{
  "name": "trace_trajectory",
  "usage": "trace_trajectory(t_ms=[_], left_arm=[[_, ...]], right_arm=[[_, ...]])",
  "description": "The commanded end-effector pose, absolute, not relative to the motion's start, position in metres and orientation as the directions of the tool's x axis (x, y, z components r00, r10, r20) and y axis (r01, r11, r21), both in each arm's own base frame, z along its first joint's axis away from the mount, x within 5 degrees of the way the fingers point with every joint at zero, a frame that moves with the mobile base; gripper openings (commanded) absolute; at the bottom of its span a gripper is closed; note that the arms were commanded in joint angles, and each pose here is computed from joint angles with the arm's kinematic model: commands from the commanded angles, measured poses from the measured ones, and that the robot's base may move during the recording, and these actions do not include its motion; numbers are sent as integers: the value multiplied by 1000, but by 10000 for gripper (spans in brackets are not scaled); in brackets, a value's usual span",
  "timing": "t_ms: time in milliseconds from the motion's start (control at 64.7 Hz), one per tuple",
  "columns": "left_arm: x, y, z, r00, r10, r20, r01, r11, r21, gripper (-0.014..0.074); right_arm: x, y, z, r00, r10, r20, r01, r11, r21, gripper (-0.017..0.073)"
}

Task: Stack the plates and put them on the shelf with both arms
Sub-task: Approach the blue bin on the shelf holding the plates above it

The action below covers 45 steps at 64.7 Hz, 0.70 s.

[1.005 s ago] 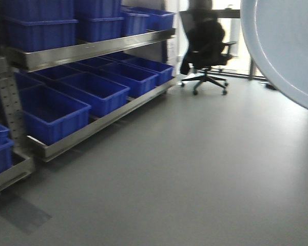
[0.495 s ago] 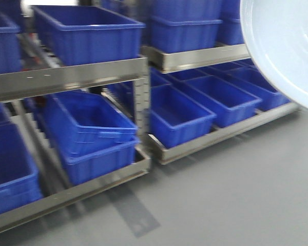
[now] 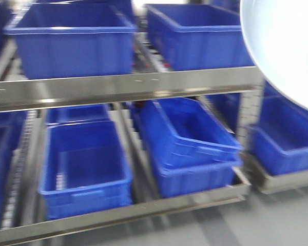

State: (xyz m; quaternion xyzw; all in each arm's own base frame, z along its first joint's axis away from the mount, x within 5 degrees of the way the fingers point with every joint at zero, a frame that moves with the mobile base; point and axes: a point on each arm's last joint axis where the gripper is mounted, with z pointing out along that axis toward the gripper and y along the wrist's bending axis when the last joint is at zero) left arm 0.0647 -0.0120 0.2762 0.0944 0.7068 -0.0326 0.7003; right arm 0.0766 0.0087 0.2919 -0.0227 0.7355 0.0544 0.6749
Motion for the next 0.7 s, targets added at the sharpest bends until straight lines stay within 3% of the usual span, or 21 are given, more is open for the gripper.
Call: trace_trajectory(t_ms=[0, 680], left_arm=[[64, -12, 294, 106, 53, -993, 168, 983, 70, 82], [64, -12, 294, 106, 53, -993, 168, 983, 70, 82]], right_arm=[[76, 8, 310, 35, 53, -998, -105, 993, 49, 53], [76, 8, 310, 35, 53, -998, -105, 993, 49, 53]])
